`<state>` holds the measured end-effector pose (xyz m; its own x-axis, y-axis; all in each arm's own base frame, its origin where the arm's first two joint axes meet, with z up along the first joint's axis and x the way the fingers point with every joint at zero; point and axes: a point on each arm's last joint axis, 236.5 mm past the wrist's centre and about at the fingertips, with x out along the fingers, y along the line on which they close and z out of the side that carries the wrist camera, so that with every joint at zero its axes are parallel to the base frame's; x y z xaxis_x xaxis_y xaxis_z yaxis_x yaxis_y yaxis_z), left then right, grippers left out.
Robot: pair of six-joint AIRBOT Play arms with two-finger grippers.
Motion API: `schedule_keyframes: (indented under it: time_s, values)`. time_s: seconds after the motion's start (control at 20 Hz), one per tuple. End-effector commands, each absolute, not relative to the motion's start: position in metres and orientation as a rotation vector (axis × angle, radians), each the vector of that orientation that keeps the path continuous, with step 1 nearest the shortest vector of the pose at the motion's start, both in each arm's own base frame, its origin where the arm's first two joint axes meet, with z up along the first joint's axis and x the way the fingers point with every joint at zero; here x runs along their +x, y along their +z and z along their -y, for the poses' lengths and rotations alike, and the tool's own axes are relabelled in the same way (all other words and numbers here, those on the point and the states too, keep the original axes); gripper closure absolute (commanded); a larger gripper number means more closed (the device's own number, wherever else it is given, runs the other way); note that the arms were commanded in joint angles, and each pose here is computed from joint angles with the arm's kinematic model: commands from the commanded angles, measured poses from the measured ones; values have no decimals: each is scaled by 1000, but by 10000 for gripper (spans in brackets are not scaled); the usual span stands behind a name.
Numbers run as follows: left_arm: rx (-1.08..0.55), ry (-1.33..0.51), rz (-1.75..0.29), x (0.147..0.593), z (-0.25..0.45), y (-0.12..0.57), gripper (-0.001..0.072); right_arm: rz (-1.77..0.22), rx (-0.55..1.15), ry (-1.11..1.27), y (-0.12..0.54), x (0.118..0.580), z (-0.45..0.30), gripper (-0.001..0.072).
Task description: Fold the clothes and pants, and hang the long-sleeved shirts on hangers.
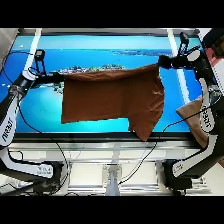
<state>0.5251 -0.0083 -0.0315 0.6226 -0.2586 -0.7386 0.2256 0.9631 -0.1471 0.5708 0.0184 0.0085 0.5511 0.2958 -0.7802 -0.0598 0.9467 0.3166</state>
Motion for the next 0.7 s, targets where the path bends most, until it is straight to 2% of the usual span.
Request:
schedule_keyframes:
  time_s: [0.0,0.15,0.4,0.45,0.5,0.55,0.65]
  values:
    - [25,-266,-995,500,-5,-54,694,-1211,130,213,-27,522,-3,696]
    - [65,-249,-1079,484,-15,-65,694,-1316,105,217,-45,502,1,696]
    - [61,-258,-1094,480,-13,-67,692,-1337,138,200,-52,501,-1,686]
    - [51,-260,-1093,480,-11,-66,629,-1340,142,201,-52,500,-1,568]
    - [51,-262,-1093,480,-11,-66,335,-1343,143,201,-52,499,-1,333]
    - [52,-264,-1093,480,-9,-66,27,-1344,143,201,-52,499,-1,159]
    - [45,-268,-1099,479,-5,-66,16,-1345,141,203,-50,498,-1,151]
